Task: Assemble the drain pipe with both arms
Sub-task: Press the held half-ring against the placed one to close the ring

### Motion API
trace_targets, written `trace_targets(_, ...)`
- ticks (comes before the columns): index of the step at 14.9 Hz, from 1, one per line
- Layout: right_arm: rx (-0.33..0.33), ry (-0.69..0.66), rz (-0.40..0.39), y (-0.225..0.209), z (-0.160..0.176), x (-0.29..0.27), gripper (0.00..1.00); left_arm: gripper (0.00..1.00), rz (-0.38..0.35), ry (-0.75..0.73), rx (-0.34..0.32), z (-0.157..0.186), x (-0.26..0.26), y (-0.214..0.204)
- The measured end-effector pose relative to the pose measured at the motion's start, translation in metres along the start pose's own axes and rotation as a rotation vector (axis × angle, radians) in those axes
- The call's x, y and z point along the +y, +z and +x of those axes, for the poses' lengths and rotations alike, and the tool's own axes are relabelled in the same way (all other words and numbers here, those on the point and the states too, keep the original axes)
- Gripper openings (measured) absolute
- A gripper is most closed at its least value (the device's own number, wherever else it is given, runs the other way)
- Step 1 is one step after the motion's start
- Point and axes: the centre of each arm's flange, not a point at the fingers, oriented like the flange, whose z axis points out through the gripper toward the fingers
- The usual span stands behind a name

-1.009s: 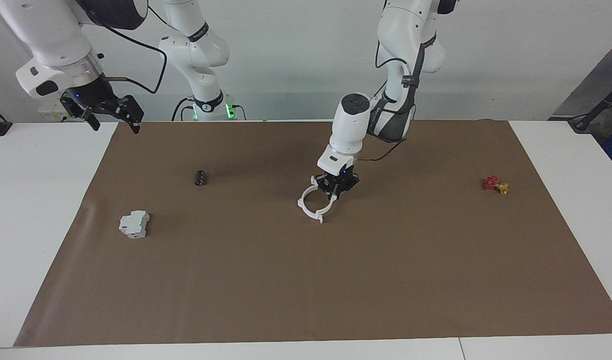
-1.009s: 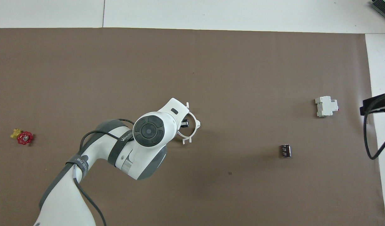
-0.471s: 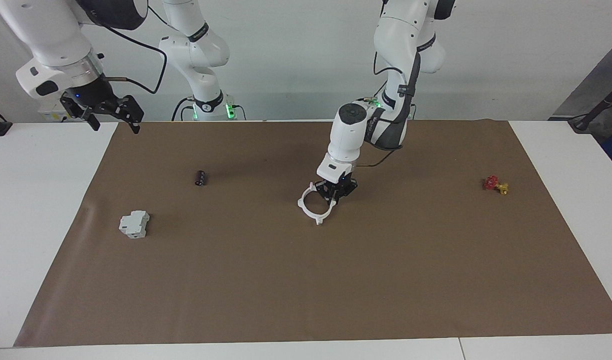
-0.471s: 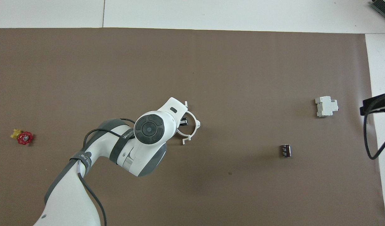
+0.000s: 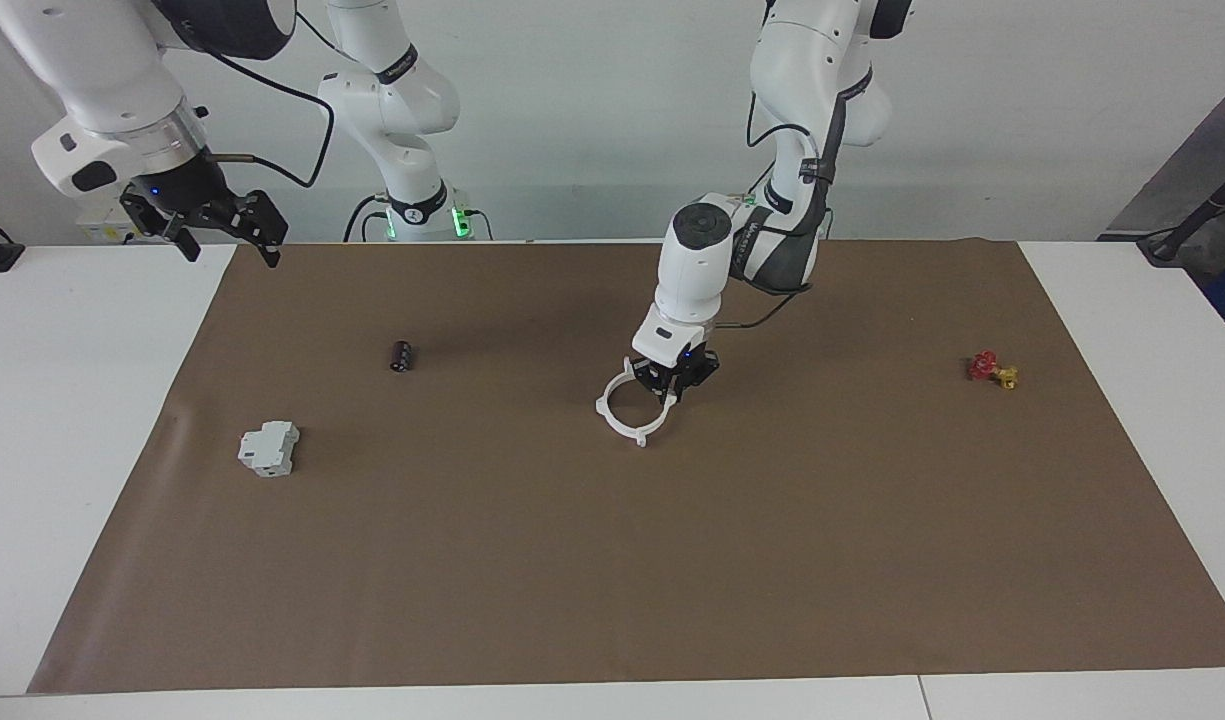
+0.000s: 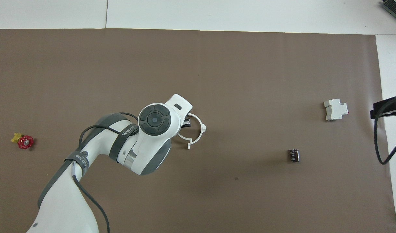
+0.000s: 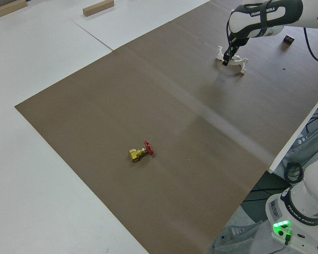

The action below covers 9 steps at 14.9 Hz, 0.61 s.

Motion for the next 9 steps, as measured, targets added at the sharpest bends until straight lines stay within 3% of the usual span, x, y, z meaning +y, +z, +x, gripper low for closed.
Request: trace_targets(9, 0.0, 0.0, 0.0, 0.0, 0.0, 0.0, 1.0, 0.21, 0.003, 0.069, 0.005, 0.016, -0.034, 0.011)
